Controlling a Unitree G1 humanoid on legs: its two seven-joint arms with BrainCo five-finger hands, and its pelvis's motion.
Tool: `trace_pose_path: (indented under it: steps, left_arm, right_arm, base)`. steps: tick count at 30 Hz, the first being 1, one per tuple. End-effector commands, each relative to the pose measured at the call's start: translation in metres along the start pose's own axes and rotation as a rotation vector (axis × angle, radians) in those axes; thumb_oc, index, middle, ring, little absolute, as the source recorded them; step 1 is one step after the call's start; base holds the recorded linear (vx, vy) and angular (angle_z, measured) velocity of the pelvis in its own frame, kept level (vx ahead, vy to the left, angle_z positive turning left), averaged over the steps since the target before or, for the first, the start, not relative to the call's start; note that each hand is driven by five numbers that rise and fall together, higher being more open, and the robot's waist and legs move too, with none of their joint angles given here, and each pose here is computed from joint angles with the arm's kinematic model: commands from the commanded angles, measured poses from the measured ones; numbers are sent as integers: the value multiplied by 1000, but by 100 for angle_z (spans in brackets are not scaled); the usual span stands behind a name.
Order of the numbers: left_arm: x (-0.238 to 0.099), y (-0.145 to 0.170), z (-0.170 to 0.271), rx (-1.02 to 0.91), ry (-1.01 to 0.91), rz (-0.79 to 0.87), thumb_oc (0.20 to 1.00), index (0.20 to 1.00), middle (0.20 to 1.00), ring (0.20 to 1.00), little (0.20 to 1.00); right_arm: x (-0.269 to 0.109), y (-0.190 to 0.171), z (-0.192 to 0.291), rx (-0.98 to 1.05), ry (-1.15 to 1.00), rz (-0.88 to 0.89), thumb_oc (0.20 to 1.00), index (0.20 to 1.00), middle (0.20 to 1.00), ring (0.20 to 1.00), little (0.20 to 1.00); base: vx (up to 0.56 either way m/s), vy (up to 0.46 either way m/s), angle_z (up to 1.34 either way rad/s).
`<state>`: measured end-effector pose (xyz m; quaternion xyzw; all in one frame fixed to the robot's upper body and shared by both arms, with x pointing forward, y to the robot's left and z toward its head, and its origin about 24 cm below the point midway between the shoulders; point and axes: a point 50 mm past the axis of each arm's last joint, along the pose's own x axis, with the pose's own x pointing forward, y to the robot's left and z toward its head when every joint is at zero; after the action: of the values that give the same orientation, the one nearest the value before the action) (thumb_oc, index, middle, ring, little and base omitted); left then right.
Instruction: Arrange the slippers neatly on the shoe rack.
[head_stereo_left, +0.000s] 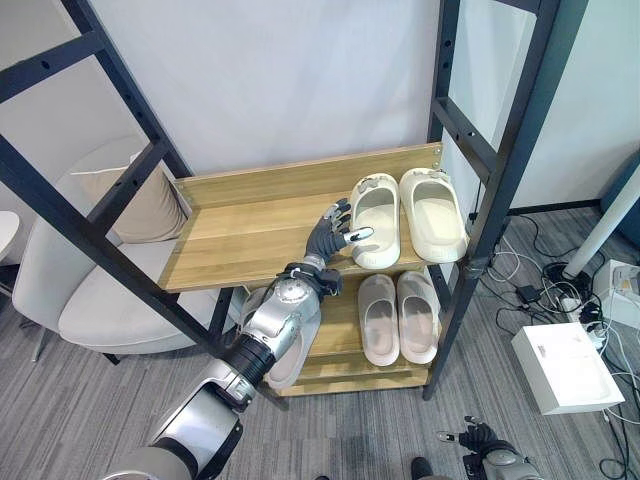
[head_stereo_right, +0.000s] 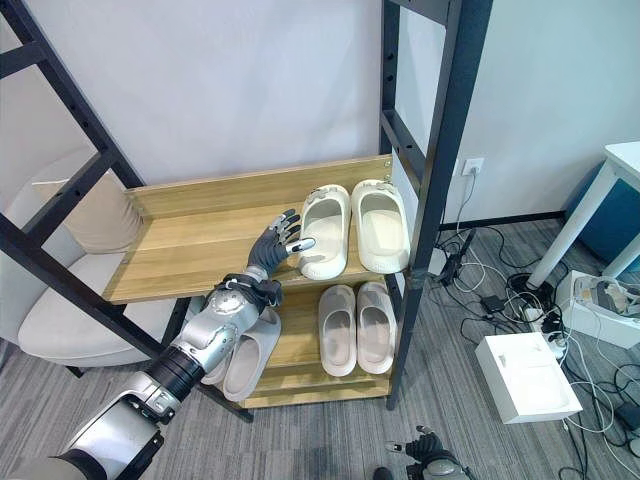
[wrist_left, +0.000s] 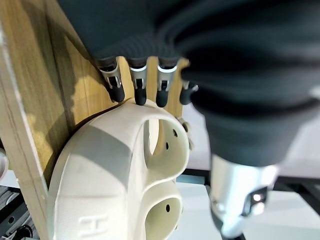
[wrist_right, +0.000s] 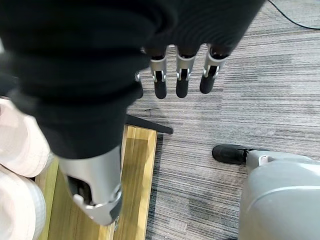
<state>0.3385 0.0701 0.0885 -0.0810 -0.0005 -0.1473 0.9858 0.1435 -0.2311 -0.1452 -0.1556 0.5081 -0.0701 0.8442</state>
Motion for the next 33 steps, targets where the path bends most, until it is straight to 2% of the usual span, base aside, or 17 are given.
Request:
trace_pose_path:
  steps: [1, 2, 7, 17, 21, 28, 33]
  left_arm:
    - [29, -37, 27, 22, -58, -84, 1000, 1000, 1000, 1000, 1000]
    - [29, -47, 28, -47, -62, -69, 1000, 1000, 1000, 1000, 1000]
    - [23, -65, 24, -142, -54, -101, 1000, 1000, 1000, 1000, 1000]
    - [13, -101, 21, -252, -29, -198, 1000, 1000, 1000, 1000, 1000]
    - [7, -110, 18, -235, -22, -252, 1000, 1000, 1000, 1000, 1000]
    - [13, -94, 13, -146, -21, -174, 1000, 1000, 1000, 1000, 1000]
    - [27, -37, 10, 61, -30, 80, 1000, 1000, 1000, 1000, 1000]
  right_arm:
    - [4, 7, 30, -15, -56, 1, 1000, 1000, 1000, 1000, 1000]
    - [4, 10, 33, -14, -69, -5, 1000, 1000, 1000, 1000, 1000]
    - [3, 13, 38, -5, -77, -6, 1000, 1000, 1000, 1000, 1000]
    - [3, 21, 55, 0, -110, 0, 1000, 1000, 1000, 1000, 1000]
    - [2, 26, 58, 4, -116, 10, 1000, 1000, 1000, 1000, 1000]
    - [2, 28, 62, 6, -125, 11, 1000, 1000, 1000, 1000, 1000]
    - [2, 27, 67, 11, -143, 0, 1000, 1000, 1000, 1000, 1000]
  base:
    - [0, 0, 0]
    - [0, 0, 0]
    - [0, 0, 0]
    - [0, 0, 0]
    - [0, 0, 0]
    - [0, 0, 0]
    - [-2, 0, -1]
